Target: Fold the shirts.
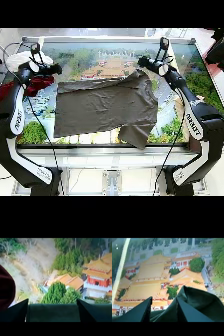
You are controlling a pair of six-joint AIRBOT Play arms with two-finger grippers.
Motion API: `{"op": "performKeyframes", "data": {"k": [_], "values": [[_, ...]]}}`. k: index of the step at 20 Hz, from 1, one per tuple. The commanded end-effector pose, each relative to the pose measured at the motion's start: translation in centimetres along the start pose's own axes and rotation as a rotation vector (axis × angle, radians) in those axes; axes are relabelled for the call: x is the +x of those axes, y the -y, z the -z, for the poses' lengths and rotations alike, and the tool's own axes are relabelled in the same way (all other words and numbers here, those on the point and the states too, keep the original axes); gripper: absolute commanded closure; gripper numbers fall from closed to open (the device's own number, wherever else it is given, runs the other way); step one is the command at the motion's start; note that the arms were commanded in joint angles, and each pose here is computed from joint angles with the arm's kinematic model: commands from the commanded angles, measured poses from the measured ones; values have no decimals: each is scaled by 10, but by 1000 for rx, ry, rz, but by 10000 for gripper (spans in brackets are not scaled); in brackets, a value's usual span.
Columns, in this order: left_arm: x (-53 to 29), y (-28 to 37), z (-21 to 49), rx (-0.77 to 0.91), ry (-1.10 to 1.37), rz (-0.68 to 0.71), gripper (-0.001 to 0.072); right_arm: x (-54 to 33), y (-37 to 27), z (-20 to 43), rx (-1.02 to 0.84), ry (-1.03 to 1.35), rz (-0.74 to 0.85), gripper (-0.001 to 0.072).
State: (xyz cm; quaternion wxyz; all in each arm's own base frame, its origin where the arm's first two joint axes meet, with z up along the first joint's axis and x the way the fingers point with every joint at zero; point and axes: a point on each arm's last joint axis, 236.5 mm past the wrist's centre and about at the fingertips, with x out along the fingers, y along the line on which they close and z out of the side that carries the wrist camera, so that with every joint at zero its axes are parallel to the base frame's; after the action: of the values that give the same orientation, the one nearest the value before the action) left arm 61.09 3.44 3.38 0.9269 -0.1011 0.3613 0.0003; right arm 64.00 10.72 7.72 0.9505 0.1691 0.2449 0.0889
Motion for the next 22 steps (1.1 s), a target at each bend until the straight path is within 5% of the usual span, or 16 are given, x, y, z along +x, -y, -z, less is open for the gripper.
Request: {"op": "performKeyframes", "data": {"k": [1, 5, 11, 15, 22], "values": [[-67, -11, -59, -39, 152, -19, 2, -36, 11, -38, -29, -52, 2, 359], [-179, -74, -49, -106, 105, -126, 10, -142, 67, -47, -114, -266, 119, 358], [-234, -124, 177, -535, -57, -247, 10, -230, 105, 45, -32, -435, 172, 358], [-219, -85, 307, -1009, -204, -146, 12, -243, 110, 103, 112, -351, 198, 300], [-200, -39, 361, -1143, -489, 88, 12, -242, 106, 109, 183, -307, 186, 300]]}}
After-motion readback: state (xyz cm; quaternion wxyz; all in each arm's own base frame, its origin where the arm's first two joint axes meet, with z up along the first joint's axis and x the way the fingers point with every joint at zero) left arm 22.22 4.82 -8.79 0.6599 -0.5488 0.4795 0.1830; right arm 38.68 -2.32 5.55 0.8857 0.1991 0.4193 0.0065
